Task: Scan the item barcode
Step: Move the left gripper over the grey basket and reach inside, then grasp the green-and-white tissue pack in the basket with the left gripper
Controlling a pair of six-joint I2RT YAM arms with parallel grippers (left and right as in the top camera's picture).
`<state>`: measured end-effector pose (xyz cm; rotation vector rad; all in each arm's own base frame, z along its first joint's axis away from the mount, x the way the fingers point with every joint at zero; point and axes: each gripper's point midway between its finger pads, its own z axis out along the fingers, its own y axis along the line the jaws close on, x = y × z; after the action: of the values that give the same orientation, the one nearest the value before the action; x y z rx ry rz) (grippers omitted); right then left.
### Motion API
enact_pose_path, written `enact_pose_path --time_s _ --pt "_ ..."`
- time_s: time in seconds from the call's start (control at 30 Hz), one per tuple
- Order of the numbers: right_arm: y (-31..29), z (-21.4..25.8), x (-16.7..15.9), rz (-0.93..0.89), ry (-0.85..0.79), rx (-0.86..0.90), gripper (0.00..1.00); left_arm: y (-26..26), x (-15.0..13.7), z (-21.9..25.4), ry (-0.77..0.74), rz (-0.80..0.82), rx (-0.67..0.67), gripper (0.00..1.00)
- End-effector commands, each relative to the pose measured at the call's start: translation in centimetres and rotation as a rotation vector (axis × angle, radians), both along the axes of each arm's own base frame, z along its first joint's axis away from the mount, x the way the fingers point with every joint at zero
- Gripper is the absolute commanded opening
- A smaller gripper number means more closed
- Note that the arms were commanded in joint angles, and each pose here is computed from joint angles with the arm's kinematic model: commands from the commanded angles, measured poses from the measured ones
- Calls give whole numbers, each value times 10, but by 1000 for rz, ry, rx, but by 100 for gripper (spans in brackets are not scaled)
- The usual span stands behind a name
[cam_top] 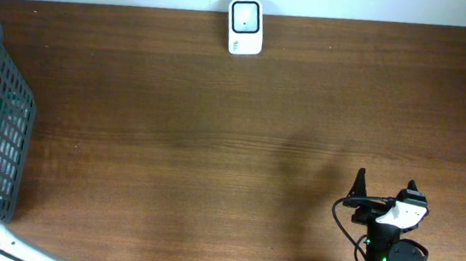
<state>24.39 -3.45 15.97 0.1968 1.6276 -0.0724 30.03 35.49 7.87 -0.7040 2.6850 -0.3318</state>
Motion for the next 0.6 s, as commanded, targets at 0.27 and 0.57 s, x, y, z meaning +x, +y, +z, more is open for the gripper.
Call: enact_pose_path --time_s 0.27,0.57 --pt "-4 -2 -1 -23 3 2 98 -25 7 -26 40 -61 -54 26" --pt "-4 -2 -1 -23 3 2 98 -14 17 0 22 25 -43 15"
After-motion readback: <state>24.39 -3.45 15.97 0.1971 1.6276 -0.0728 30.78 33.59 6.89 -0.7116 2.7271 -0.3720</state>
